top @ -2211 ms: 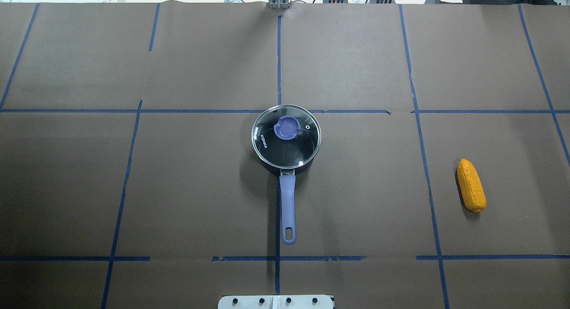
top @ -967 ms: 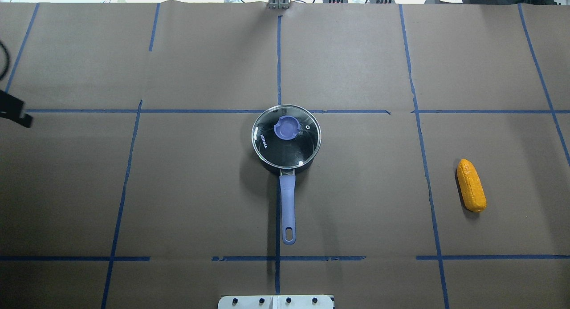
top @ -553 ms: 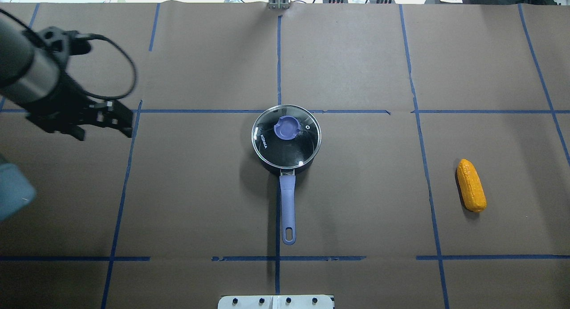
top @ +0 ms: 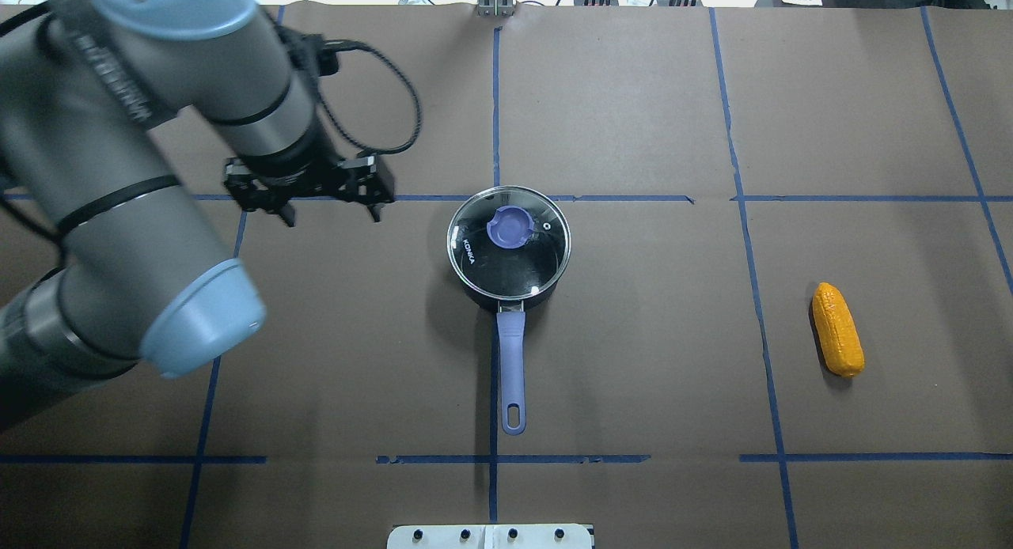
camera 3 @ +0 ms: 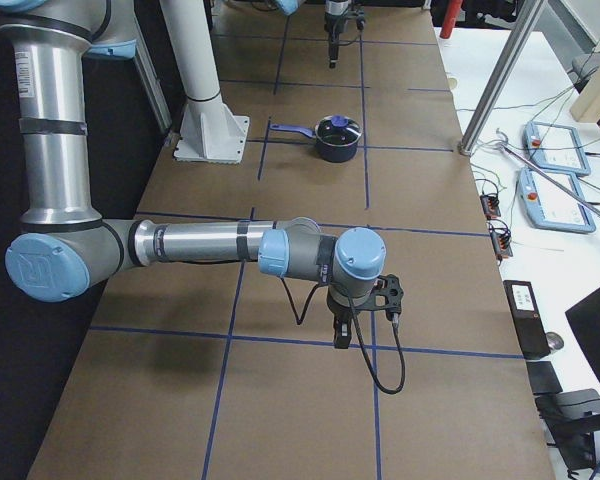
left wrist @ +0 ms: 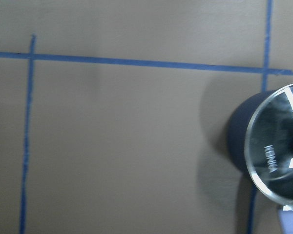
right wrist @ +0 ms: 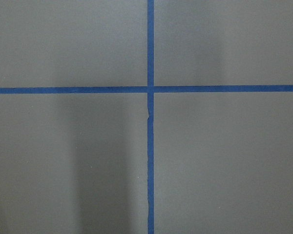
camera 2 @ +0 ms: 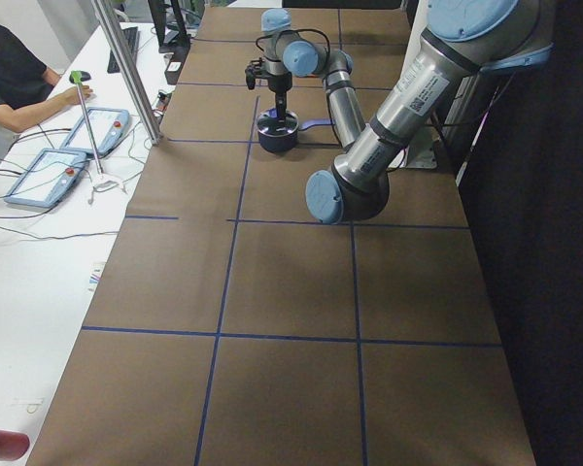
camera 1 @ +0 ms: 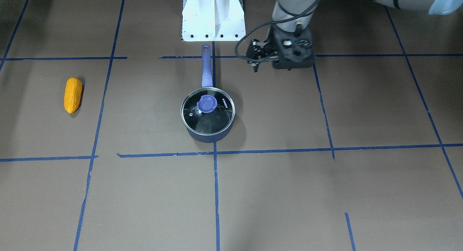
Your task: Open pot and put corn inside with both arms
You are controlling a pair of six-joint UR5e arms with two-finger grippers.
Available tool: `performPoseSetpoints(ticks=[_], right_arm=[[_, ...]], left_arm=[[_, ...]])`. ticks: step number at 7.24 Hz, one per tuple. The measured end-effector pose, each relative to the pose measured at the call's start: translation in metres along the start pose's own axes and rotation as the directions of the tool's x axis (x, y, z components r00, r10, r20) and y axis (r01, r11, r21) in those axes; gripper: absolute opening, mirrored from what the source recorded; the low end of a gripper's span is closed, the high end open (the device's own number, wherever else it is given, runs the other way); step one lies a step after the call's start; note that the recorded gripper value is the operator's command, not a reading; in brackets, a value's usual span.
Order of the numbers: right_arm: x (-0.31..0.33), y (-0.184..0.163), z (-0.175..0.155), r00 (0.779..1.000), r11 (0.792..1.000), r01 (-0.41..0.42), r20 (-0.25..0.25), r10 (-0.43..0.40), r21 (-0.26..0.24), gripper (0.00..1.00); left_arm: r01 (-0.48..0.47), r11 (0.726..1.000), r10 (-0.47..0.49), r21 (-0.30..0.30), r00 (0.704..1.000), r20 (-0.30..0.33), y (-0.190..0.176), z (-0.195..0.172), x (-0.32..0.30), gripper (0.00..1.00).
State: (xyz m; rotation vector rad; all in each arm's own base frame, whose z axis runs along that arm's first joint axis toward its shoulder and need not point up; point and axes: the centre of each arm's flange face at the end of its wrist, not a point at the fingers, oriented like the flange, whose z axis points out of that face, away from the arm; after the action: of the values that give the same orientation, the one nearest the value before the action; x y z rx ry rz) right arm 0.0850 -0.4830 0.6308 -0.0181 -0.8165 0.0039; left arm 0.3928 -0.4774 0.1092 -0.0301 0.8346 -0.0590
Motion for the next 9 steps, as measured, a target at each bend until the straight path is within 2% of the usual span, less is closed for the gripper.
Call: performPoseSetpoints(ticks=[2, 4, 6, 9], right_arm=[[-0.001, 0.000, 0.000, 1.000, 1.000, -0.003, 0.017, 0.003, 0.000, 1.00], [-0.002, 0.000, 0.000, 0.999, 1.000, -0.003, 0.032, 0.003, 0.002, 1.00], [-0.004, 0.000, 0.000, 0.999, 1.000, -0.001, 0.036, 0.001, 0.003, 1.00], [-0.005, -0.002, -0.002, 0.999, 1.000, 0.000, 0.037, 0.000, 0.006, 1.00]], left_arm=[[0.013, 1.000, -0.013, 0.008, 1.000, -0.009, -0.018, 0.001, 0.069, 1.00], [0.028, 0.999, -0.028, 0.028, 1.000, -0.011, -0.024, 0.032, 0.127, 1.00], [0.042, 0.999, -0.041, 0.029, 0.999, -0.025, -0.027, 0.070, 0.148, 1.00], [0.035, 0.999, -0.035, 0.019, 0.999, 0.001, -0.018, 0.100, 0.152, 1.00]])
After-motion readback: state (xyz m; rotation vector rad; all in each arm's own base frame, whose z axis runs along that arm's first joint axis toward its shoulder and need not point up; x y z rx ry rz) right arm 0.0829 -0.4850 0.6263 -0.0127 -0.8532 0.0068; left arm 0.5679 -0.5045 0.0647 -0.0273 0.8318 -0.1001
